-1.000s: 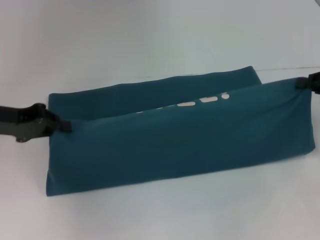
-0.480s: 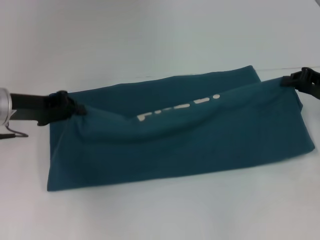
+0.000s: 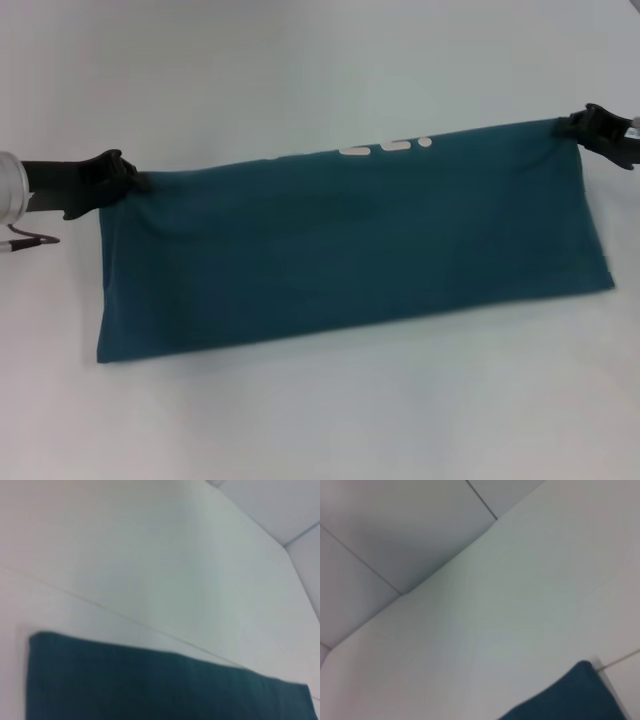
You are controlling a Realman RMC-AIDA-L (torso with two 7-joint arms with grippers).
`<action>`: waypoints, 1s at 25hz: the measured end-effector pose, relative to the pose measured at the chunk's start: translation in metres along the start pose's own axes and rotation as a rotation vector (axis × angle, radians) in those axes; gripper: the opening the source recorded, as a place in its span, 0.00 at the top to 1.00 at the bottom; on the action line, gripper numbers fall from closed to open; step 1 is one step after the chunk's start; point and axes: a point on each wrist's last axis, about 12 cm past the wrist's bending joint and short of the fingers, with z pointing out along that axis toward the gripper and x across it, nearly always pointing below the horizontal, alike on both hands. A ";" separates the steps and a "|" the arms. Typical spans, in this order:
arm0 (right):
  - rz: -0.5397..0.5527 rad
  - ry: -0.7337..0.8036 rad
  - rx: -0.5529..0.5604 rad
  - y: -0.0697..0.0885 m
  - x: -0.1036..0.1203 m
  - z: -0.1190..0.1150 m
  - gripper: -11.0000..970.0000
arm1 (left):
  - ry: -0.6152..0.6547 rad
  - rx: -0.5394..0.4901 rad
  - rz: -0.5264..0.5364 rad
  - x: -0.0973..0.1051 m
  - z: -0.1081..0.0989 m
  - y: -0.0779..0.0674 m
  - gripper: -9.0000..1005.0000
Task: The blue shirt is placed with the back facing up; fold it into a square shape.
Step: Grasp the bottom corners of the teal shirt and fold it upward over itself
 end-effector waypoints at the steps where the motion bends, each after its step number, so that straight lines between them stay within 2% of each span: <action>1: 0.001 -0.010 0.002 0.001 0.001 0.002 0.92 | -0.013 -0.007 0.001 0.000 0.002 0.000 0.96; 7: -0.012 -0.066 0.054 0.008 0.006 0.020 0.91 | -0.069 -0.044 0.031 -0.003 0.013 -0.005 0.96; 13: -0.090 -0.092 0.114 0.024 0.008 0.038 0.91 | -0.097 -0.093 0.075 0.000 0.027 -0.011 0.96; 18: -0.141 -0.093 0.123 0.036 0.007 0.046 0.91 | -0.103 -0.106 0.074 0.000 0.028 -0.010 0.96; 25: -0.162 -0.083 0.127 0.038 0.008 0.048 0.91 | -0.112 -0.115 0.077 0.000 0.027 -0.007 0.96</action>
